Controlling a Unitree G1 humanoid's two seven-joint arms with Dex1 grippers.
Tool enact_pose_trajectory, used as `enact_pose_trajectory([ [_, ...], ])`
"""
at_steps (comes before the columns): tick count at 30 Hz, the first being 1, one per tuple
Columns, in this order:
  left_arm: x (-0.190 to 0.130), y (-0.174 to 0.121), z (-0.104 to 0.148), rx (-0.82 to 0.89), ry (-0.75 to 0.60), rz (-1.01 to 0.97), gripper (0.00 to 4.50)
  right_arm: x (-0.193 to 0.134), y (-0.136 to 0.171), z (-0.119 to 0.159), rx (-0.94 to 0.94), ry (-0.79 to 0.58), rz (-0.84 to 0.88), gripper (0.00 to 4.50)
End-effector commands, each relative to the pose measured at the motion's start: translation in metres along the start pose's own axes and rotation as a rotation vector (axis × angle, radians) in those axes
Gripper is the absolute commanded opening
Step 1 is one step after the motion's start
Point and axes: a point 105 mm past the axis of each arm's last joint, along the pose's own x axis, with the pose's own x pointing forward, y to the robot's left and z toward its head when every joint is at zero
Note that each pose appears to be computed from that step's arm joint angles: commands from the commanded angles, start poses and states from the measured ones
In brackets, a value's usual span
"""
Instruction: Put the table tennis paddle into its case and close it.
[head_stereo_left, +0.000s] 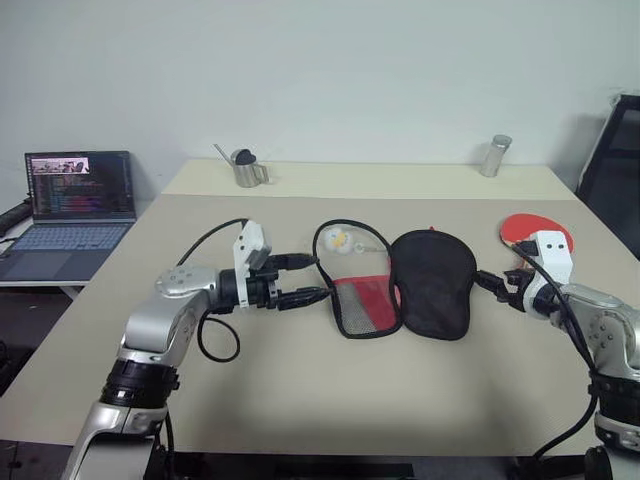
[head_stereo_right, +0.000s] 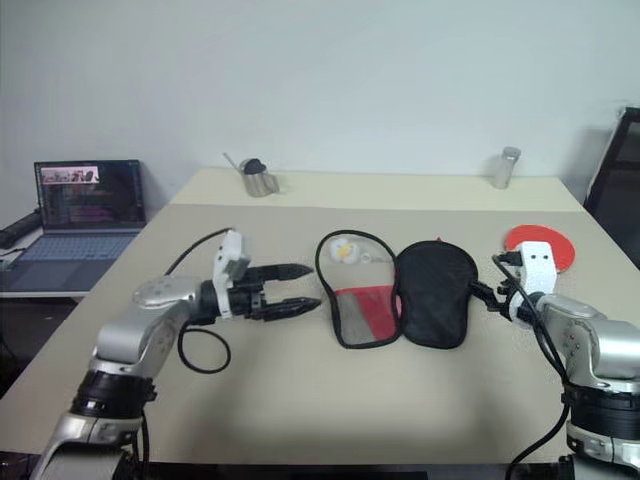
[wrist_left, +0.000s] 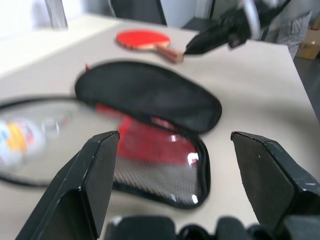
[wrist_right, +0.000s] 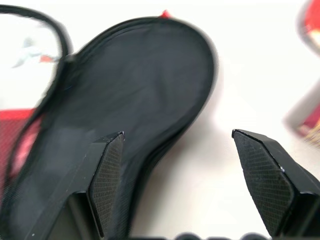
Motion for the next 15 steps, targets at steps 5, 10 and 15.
enact_pose_trajectory([
  [5,0.040,0.008,0.031,0.176,-0.049,-0.013,3.91,0.026,-0.035,0.024,-0.069,-0.081,-0.255,3.77],
  [10,0.058,0.008,0.039,0.214,-0.081,-0.034,3.91,0.047,-0.052,0.023,-0.043,-0.059,-0.339,3.77],
  [15,0.067,0.005,0.043,0.217,-0.102,-0.048,3.91,0.065,-0.057,0.017,0.015,-0.034,-0.351,3.77],
])
